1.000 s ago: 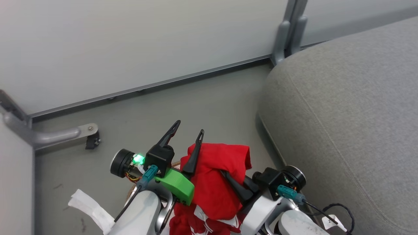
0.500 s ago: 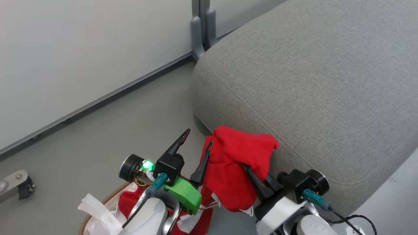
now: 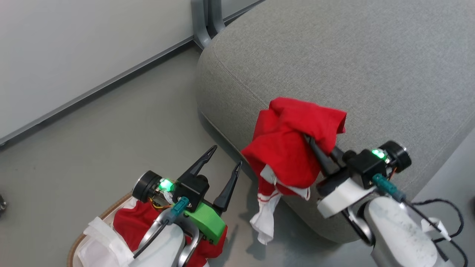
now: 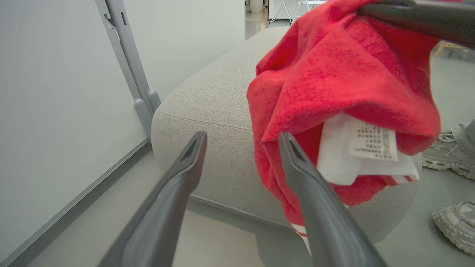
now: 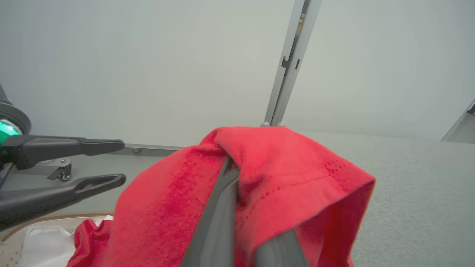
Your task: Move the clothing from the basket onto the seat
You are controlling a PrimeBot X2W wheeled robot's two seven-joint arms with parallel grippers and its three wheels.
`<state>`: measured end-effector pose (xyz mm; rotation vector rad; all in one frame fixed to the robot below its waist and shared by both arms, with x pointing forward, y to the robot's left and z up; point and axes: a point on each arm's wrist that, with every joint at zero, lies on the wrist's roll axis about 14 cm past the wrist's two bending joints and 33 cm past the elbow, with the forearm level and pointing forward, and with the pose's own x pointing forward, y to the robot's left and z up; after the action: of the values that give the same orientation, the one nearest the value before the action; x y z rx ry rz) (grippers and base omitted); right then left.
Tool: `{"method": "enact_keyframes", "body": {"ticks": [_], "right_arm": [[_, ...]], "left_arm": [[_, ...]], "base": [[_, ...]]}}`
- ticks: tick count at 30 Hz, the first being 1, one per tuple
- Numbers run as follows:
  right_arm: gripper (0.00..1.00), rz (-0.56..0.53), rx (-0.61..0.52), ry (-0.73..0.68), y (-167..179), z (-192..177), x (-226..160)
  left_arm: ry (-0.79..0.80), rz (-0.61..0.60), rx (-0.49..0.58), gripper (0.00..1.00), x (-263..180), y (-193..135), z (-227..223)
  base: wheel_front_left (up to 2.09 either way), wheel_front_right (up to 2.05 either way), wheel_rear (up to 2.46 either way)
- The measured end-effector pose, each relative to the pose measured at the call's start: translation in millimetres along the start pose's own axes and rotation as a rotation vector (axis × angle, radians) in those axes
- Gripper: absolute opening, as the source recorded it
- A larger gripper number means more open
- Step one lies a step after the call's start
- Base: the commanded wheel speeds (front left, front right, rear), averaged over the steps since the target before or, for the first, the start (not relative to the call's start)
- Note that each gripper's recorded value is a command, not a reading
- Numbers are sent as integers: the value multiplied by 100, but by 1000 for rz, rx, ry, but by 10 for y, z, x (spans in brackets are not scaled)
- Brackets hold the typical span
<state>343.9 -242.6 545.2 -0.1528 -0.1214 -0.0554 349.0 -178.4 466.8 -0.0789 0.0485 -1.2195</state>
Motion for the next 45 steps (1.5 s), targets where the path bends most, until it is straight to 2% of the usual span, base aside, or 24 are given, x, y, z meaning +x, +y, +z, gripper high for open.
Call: {"method": "enact_keyframes", "body": {"ticks": [6, 9, 14, 25, 29, 32, 35, 39, 40, 41, 42, 45], "right_arm": [[0, -17, -248, -54, -552, 335, 472], [0, -56, -332, -79, -825, 516, 717], [0, -134, -452, -91, -1274, 719, 1115], [0, -234, -601, -73, -1678, 721, 1925], [0, -281, -607, -34, -1804, 522, 2110], [0, -321, -568, 26, -1880, 207, 2158], [0, -354, -528, 120, -1922, -228, 2116], [0, -384, -458, 275, -1891, -920, 1843], [33, -388, -433, 310, -1859, -1078, 1759], [91, -393, -409, 340, -1829, -1205, 1666], [100, -397, -394, 361, -1805, -1285, 1591], [100, -424, -354, 419, -1774, -1469, 1283]], "left_arm": [[0, 12, -9, 100, -54, 236, -132], [5, 10, -10, 100, -86, 338, -226], [-6, -10, -8, 100, -104, 501, -345], [-9, 31, -77, 100, -243, 900, -693], [26, 67, -101, 100, -380, 1053, -918], [43, 98, -120, 100, -467, 1165, -1051], [66, 125, -139, 100, -556, 1235, -1185], [94, 157, -162, 100, -660, 1294, -1315], [102, 164, -164, 100, -682, 1308, -1340], [107, 170, -164, 100, -693, 1316, -1349], [109, 174, -164, 100, -698, 1322, -1347], [108, 188, -164, 100, -692, 1345, -1308]], "base": [[0, 0, 0], [0, 0, 0], [0, 0, 0], [0, 0, 0], [0, 0, 0], [0, 0, 0], [0, 0, 0], [0, 0, 0], [0, 0, 0], [0, 0, 0], [0, 0, 0], [0, 0, 0]]}}
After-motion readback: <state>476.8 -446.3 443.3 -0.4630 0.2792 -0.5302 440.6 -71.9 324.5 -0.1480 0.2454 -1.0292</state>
